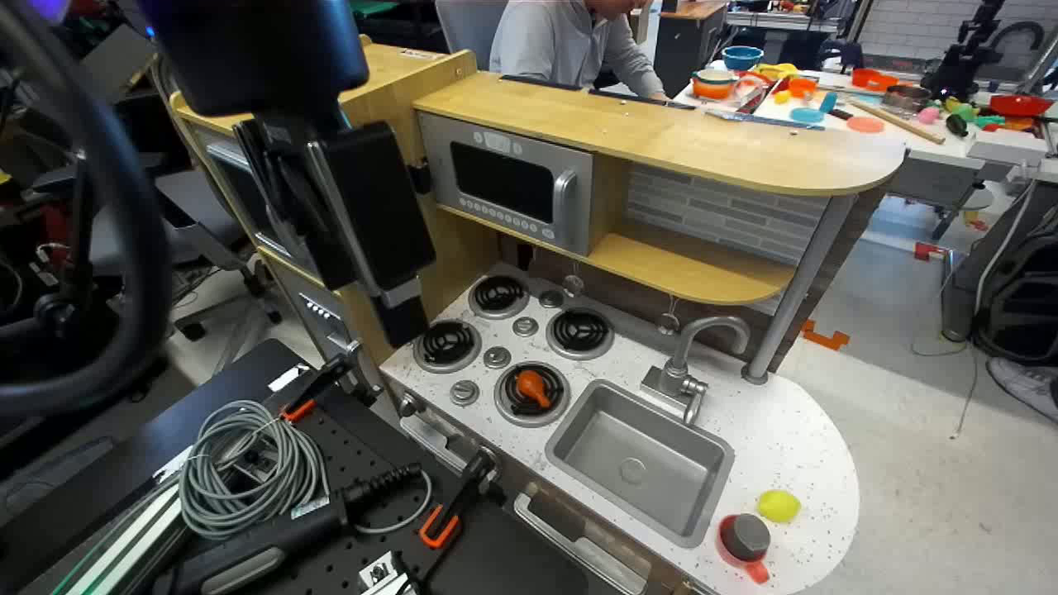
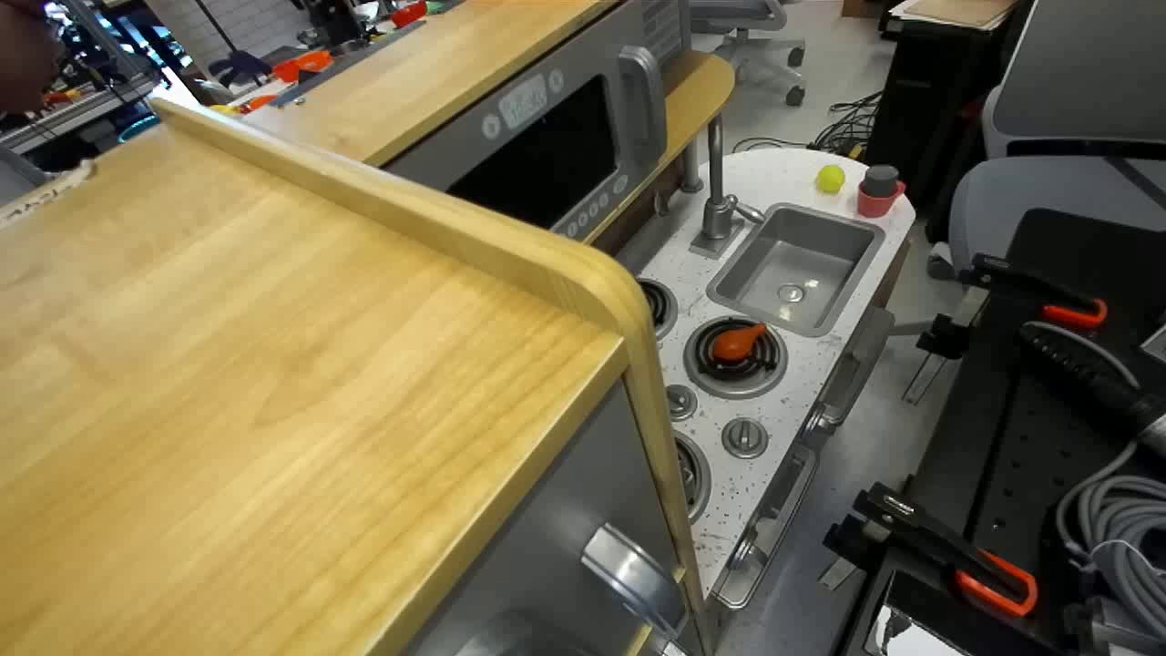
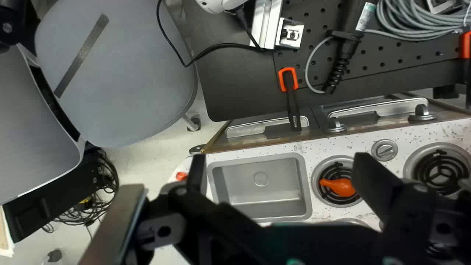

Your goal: Take the grey object out of the orange cup and put it on the counter

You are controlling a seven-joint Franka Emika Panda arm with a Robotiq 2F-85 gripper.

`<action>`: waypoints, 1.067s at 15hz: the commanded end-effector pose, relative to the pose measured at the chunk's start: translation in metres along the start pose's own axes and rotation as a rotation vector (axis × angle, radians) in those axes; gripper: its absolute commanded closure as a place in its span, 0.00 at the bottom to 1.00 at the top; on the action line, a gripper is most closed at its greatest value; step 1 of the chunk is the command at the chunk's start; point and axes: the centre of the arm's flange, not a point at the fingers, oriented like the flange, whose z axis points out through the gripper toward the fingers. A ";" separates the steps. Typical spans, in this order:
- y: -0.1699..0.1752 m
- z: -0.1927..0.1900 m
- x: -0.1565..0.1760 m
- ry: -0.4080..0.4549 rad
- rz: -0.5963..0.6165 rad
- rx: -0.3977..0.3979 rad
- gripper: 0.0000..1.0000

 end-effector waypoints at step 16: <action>-0.001 0.000 0.001 0.021 0.002 0.002 0.00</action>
